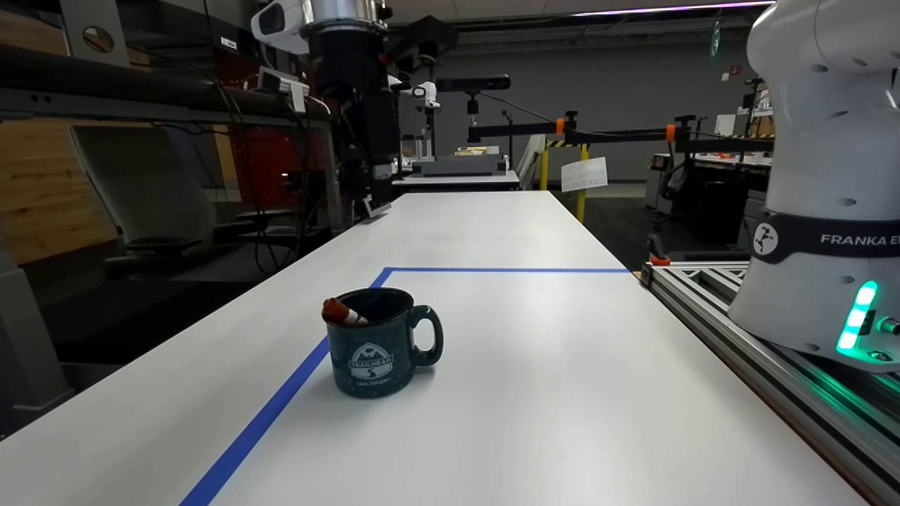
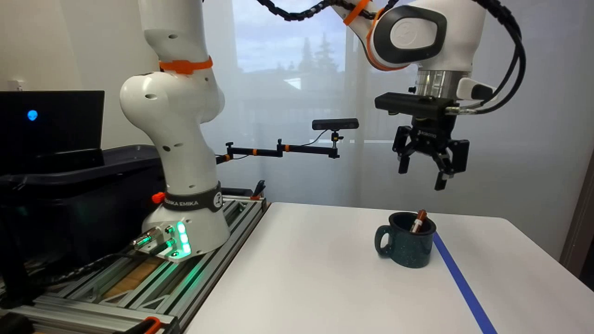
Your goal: Take the marker out of the mug and place it to the right of the mug
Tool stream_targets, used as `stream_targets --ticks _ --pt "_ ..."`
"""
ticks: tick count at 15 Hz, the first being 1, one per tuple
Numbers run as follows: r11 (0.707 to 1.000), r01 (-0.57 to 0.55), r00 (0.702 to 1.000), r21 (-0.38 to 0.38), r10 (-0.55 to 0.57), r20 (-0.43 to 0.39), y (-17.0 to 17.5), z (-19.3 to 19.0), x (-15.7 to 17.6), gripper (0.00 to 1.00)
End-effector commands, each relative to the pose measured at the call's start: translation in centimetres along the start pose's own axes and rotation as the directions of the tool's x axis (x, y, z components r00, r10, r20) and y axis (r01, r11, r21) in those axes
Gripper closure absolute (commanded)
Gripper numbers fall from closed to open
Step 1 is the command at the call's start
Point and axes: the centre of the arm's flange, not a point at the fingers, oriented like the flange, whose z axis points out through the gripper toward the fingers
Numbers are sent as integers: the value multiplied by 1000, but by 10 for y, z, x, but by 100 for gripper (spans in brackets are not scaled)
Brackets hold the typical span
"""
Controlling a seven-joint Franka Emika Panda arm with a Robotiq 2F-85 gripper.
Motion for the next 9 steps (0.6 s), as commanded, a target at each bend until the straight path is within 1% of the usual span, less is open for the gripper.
stream_targets --ticks 1,5,6,7,8,9 --pt "999 36 999 -7 -36 -8 -1 19 11 0" --pt "1000 30 1000 -7 -30 -2 1 37 15 0" --pt "1000 30 1000 -8 -30 1 1 41 16 15" --pt "999 34 999 -7 -34 1 0 44 17 28" --pt "999 39 999 -8 -39 2 -1 46 19 34" --pt "999 42 999 -9 -42 3 -2 49 21 44"
